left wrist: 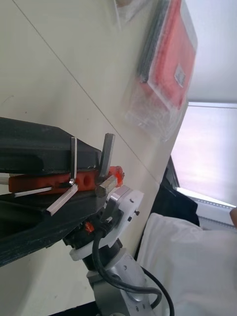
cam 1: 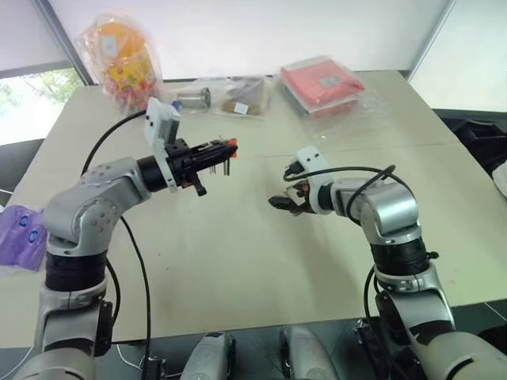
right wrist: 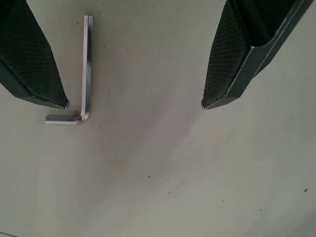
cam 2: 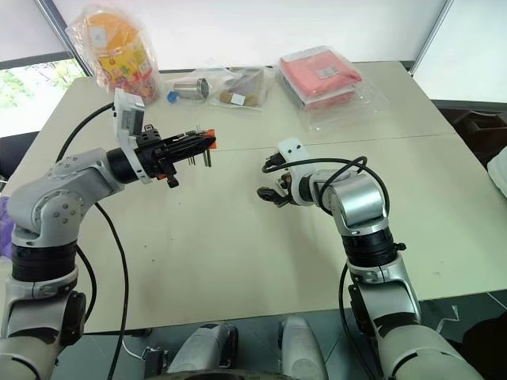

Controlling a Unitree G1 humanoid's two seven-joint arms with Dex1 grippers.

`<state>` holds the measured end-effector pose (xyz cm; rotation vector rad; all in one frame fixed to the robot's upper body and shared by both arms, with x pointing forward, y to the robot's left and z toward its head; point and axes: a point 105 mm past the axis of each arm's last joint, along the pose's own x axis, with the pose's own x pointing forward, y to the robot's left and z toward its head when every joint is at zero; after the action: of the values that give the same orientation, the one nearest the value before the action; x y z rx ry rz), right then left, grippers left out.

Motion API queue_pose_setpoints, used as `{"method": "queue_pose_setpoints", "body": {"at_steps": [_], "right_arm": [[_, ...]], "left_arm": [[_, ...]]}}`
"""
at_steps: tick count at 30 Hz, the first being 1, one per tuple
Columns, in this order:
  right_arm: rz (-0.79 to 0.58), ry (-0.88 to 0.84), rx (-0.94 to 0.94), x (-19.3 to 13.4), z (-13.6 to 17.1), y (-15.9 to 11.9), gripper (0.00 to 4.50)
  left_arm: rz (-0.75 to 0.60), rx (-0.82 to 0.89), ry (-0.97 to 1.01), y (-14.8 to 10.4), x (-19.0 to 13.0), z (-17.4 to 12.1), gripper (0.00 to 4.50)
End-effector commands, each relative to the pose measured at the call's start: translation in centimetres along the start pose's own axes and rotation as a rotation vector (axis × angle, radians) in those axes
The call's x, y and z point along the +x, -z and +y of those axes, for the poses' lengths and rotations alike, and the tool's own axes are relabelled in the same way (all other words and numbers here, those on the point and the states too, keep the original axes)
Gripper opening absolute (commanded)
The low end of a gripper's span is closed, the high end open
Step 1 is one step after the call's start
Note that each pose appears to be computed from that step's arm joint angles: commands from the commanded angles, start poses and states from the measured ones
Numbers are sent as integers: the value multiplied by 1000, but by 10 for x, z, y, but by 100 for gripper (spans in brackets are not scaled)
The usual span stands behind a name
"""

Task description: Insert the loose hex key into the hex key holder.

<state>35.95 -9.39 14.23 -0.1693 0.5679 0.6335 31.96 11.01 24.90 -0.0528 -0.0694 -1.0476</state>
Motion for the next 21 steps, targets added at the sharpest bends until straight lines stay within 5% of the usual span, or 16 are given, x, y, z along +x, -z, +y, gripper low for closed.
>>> {"method": "queue_pose_setpoints", "body": {"at_steps": [1, 17, 21], "right_arm": [[-23, 17, -3, 1, -3, -2, 445], [-3, 52, 75, 29, -8, 14, 445], [-9, 73, -36, 32, -8, 16, 314]], "left_arm": [[-29, 47, 12, -10, -2, -7, 0], [-18, 44, 0, -6, -5, -10, 0], [-20, 41, -2, -6, -4, -10, 0]]}}
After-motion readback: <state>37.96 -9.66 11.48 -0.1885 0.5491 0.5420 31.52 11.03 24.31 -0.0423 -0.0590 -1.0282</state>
